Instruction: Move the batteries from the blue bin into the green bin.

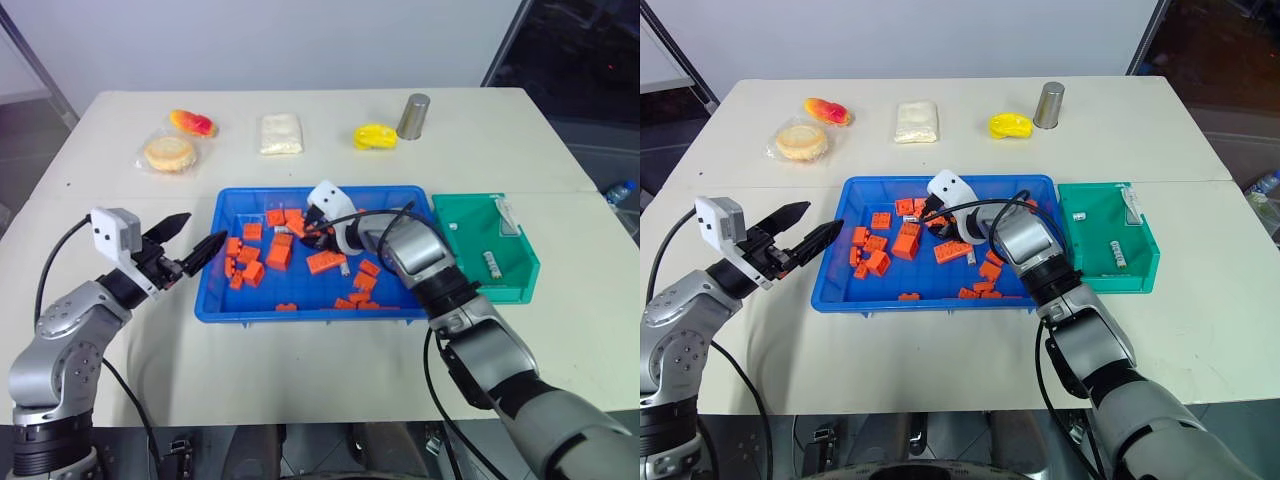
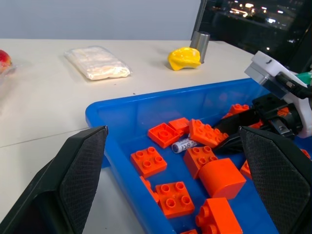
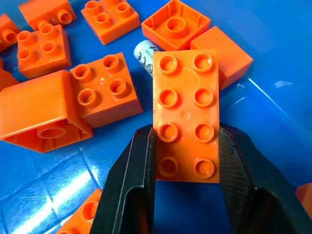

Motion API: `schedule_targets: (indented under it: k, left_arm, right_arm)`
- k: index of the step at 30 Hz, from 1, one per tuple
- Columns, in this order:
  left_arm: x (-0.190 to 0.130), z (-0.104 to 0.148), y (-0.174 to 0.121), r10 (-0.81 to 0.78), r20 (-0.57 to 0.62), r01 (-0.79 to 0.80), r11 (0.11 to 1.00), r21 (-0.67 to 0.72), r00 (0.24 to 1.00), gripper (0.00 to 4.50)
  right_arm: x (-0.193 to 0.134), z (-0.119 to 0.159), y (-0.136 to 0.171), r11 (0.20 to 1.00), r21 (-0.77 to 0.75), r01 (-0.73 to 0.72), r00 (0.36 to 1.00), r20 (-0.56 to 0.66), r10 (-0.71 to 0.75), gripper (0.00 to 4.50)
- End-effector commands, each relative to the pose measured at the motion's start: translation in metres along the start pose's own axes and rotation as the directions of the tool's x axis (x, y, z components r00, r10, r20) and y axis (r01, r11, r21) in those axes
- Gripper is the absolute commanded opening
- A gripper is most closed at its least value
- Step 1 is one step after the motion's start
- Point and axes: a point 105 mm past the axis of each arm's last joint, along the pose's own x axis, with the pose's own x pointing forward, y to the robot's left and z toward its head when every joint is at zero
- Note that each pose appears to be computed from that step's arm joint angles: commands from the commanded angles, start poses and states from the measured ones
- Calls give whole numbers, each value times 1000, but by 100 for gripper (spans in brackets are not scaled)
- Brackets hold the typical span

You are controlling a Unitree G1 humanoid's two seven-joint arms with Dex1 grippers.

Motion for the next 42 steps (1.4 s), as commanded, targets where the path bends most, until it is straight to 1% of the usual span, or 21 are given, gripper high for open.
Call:
schedule_targets:
  k: [1,2,3,6,9,11,14,15,19,21,24,25,26,27,29,30,31,34,37,39,42]
  left_arm:
    - [0,12,-3,-10,39,8,999,46,999,450]
    - [0,12,-3,-10,39,9,999,46,999,450]
    - [0,13,-3,-10,39,8,999,47,999,450]
    - [-1,14,-1,-10,38,8,999,51,999,450]
    - [-1,16,1,-19,27,17,998,57,999,450]
    - [0,16,2,-24,22,22,998,62,999,450]
    - [3,21,4,-36,23,34,997,72,999,450]
    - [3,21,4,-39,24,37,997,73,999,450]
    - [4,22,0,-89,-11,89,993,74,996,450]
    - [4,23,-4,-118,-22,119,991,65,993,450]
    - [3,23,-8,-154,-48,156,986,59,987,450]
    - [2,22,-9,-164,-60,167,984,57,985,450]
    - [0,21,-10,-175,-78,180,982,50,981,450]
    - [-2,19,-11,-187,-97,192,980,48,978,450]
    - [-8,18,-11,-202,-136,210,977,44,970,450]
    - [-11,18,-10,-207,-155,216,975,47,966,450]
    - [-14,18,-9,-207,-168,218,975,51,964,450]
    - [-18,21,-3,-188,-176,203,977,67,966,450]
    - [-19,24,2,-166,-159,180,981,77,973,450]
    - [-18,25,3,-155,-148,169,982,82,977,450]
    - [-16,26,4,-147,-133,159,983,87,980,450]
  right_arm:
    - [-11,30,-7,998,-50,39,996,83,-35,116]
    - [-15,35,-9,997,-62,50,994,96,-44,116]
    - [-23,46,-11,995,-77,57,991,125,-47,116]
    - [-43,70,-10,994,-104,43,983,182,-24,116]
    - [-64,75,7,984,-171,-46,982,174,76,116]
    - [-74,67,20,972,-205,-110,980,139,140,116]
    - [-90,40,51,940,-220,-261,959,50,278,116]
    - [-93,35,56,933,-217,-286,953,33,300,116]
    - [-93,7,61,936,-180,-302,953,-21,304,116]
    - [-90,1,61,939,-179,-294,956,-33,292,116]
    - [-87,0,63,941,-169,-292,956,-32,291,116]
    - [-86,-1,64,941,-167,-294,956,-33,292,166]
    - [-86,-2,64,940,-167,-297,955,-35,295,225]
    - [-86,-3,65,940,-165,-300,954,-36,298,261]
    - [-86,-3,67,938,-163,-305,952,-38,303,359]
    - [-86,-3,67,938,-163,-306,952,-38,304,418]
    - [-86,-3,67,938,-164,-306,952,-37,304,445]
    - [-85,7,61,945,-180,-273,961,-7,276,445]
    - [-77,32,36,969,-188,-158,981,82,176,445]
    - [-69,49,21,975,-199,-94,982,141,124,445]
    - [-57,60,10,975,-211,-72,980,168,108,445]
